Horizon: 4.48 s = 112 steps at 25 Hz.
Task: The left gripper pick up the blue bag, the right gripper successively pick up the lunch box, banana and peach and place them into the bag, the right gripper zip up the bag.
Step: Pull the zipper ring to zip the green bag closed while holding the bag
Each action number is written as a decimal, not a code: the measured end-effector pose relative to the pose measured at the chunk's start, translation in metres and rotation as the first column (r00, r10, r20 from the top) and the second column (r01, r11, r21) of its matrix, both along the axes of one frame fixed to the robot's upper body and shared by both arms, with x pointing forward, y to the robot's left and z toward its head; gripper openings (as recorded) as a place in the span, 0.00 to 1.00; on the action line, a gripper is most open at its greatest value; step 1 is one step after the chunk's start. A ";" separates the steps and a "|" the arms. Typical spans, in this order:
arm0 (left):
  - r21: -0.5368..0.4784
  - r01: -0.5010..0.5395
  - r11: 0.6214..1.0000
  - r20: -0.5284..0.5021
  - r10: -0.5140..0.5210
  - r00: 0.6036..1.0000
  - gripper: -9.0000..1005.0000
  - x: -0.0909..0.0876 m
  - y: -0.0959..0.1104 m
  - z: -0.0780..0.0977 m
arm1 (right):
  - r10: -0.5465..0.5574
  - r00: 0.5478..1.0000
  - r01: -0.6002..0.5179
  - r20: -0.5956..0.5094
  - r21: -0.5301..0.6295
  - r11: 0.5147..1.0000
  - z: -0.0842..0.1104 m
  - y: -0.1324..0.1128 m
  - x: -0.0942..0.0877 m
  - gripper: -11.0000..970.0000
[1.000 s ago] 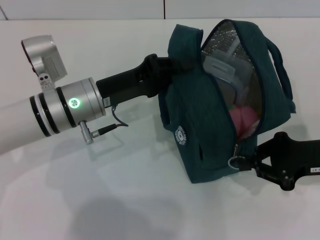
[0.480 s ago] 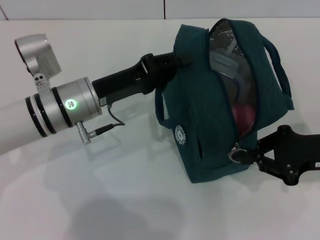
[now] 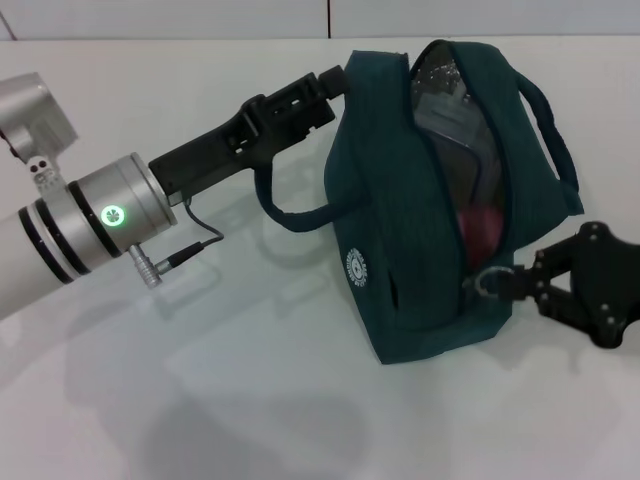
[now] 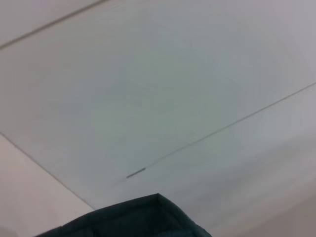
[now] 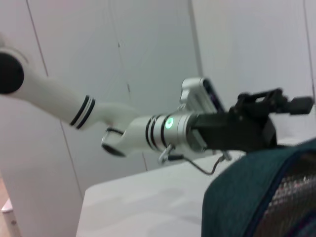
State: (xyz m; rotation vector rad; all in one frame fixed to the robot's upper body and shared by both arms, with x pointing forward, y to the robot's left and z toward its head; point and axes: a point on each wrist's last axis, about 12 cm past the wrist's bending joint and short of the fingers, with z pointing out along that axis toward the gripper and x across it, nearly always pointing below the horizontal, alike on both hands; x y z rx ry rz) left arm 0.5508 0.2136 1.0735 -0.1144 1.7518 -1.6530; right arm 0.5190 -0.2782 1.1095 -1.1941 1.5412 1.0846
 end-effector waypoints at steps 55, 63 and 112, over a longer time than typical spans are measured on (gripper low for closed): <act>0.086 0.022 0.996 0.158 -0.035 0.987 0.89 -0.050 0.033 -0.019 | -0.132 0.968 0.168 -0.212 0.164 0.972 0.098 0.022 0.087 0.02; 0.088 0.041 0.995 0.170 -0.056 0.984 0.89 -0.049 0.032 -0.016 | -0.005 0.971 0.046 -0.241 0.167 0.985 0.089 0.051 0.077 0.02; 0.111 0.134 0.985 0.161 -0.151 0.975 0.68 -0.033 0.023 -0.003 | 0.038 0.955 0.014 -0.294 0.174 0.985 0.065 0.069 0.063 0.02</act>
